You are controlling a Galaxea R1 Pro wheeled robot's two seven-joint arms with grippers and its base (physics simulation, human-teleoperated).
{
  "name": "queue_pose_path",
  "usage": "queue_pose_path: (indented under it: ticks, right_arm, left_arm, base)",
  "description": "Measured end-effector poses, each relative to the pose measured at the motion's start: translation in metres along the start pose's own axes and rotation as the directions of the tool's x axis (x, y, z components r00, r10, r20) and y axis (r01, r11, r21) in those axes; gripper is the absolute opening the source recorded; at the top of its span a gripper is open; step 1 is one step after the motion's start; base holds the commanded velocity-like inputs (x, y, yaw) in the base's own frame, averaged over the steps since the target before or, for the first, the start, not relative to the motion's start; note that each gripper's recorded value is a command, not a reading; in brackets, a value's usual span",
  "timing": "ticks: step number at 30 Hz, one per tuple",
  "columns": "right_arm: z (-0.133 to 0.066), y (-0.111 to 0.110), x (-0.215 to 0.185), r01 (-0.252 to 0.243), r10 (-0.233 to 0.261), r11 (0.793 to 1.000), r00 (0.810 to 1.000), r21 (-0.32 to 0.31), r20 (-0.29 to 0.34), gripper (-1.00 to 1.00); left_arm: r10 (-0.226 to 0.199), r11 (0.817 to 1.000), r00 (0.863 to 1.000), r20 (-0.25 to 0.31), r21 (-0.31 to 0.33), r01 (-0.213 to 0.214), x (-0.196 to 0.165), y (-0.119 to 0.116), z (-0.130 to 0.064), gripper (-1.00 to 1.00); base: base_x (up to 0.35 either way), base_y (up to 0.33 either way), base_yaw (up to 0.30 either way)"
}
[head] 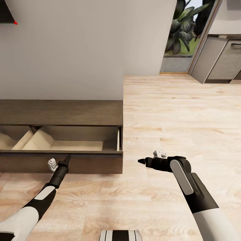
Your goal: Place each of the two pumpkins and all three candles from the living room inside a cabinet in the living room (use any cabinet), then make sure every cabinet is closed, and position the cauldron so it is next to a table in the living room.
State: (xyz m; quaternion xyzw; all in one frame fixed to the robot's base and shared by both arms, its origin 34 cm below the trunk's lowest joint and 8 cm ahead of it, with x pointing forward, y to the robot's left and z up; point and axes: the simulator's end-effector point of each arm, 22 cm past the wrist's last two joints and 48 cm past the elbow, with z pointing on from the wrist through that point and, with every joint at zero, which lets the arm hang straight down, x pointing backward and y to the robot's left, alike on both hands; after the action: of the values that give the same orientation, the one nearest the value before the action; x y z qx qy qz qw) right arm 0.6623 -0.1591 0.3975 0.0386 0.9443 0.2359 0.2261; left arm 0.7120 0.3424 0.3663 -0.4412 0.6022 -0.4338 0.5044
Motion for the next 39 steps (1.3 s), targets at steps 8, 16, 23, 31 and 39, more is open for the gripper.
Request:
queue_pose_path:
  ticks: [8, 16, 23, 31, 39]
  right_arm:
    - [0.0002, -0.0003, 0.0004, 0.000, 0.000, 1.000, 1.000, 0.000, -0.001, 1.00]
    - [0.0000, 0.0000, -0.0001, 0.000, 0.000, 1.000, 1.000, 0.000, 0.000, 1.00]
    - [0.0003, -0.0002, 0.0004, 0.000, 0.000, 1.000, 1.000, 0.000, -0.001, 1.00]
    - [0.0001, 0.0001, 0.0004, 0.001, -0.001, 1.000, 1.000, 0.001, -0.001, 1.00]
    - [0.0002, -0.0006, 0.0004, 0.000, 0.000, 1.000, 1.000, 0.002, -0.001, 1.00]
  left_arm:
    - [-0.001, 1.000, 1.000, 0.001, 0.000, 0.001, -0.0002, 0.0001, 0.0001, -1.00]
    - [0.000, 1.000, 1.000, 0.001, 0.000, 0.000, -0.0002, 0.0001, -0.0001, -1.00]
    - [-0.001, 1.000, 1.000, 0.001, 0.000, 0.001, -0.0002, 0.0003, -0.0001, -1.00]
    - [-0.001, 1.000, 1.000, 0.001, 0.000, 0.001, -0.0002, 0.0001, -0.0001, 1.00]
    - [0.003, 1.000, 1.000, -0.013, -0.014, -0.003, 0.0037, 0.0046, -0.0016, 1.00]
  base:
    - [-0.091, 0.000, 0.000]
    - [-0.005, 0.000, 0.000]
    - [-0.059, 0.000, 0.000]
    - [-0.017, 0.000, 0.000]
    - [0.000, 0.000, 0.000]
